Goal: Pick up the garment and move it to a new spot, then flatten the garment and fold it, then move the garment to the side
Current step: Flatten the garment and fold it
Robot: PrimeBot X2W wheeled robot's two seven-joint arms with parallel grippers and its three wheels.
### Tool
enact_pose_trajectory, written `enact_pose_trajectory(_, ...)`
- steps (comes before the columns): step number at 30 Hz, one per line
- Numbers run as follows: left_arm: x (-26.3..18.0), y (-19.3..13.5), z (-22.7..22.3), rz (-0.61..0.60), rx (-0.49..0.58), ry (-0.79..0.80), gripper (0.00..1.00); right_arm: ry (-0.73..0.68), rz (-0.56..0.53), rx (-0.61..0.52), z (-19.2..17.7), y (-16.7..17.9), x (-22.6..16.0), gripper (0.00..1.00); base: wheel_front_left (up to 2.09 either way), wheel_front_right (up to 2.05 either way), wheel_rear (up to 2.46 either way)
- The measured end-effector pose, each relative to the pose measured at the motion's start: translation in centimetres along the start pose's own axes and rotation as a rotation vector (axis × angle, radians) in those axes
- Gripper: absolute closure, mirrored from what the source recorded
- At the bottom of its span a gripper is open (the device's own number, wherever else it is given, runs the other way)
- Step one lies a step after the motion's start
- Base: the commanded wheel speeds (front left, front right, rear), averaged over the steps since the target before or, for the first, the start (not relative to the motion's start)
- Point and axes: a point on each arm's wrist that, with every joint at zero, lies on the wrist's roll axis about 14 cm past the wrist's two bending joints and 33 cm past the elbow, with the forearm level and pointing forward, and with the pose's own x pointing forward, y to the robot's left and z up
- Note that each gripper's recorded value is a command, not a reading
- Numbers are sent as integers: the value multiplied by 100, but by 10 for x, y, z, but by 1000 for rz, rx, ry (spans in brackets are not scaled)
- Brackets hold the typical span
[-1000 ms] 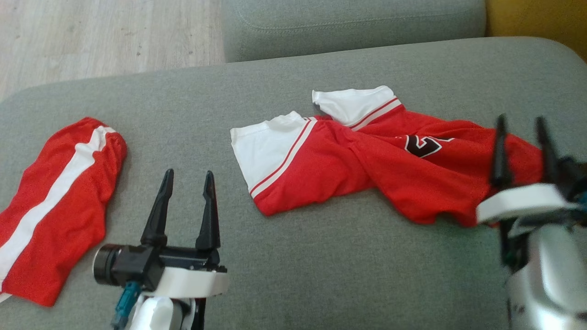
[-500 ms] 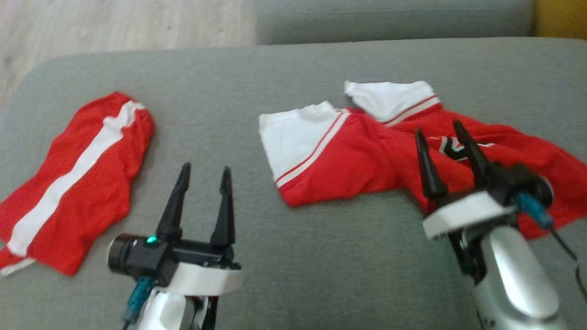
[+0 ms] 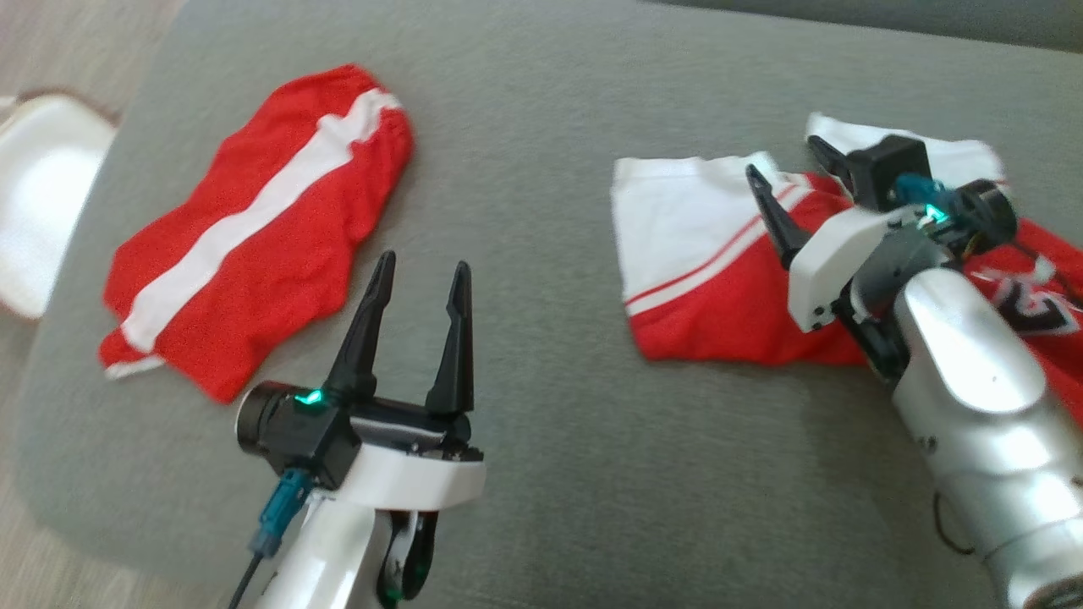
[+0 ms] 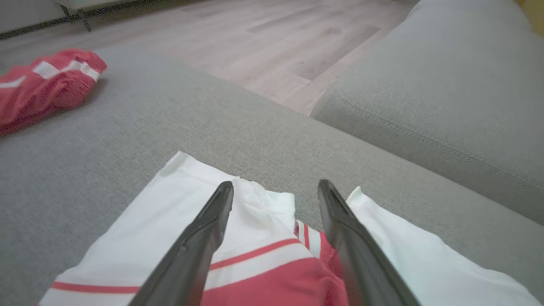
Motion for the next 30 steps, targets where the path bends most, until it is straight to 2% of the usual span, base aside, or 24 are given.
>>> enact_pose_trajectory(7, -5, 21, 3, 77, 2, 2, 0, 199, 108, -59, -39, 22, 35, 0, 0, 0, 0)
enact_pose_trajectory(11, -8, 27, -1, 100, 3, 17, 0, 249, 119, -22, -50, 24, 47, 0, 0, 0, 0)
enact_pose_trajectory(12, -9, 27, -1, 101, 2, 19, 0, 267, 119, -13, -52, 24, 49, 54, 0, 0, 0)
enact_pose_trajectory(13, -10, 29, -2, 111, 6, 21, 0, 258, 126, 2, -48, 26, 53, 100, 0, 0, 0)
enact_pose_trajectory(22, -11, 28, 7, 109, 3, -6, 0, 34, 112, 69, -1, 27, 49, 100, 0, 0, 0)
enact_pose_trajectory(30, -16, 22, 20, 92, 0, -51, 0, -277, 215, 90, 87, 75, 16, 100, 0, 0, 0)
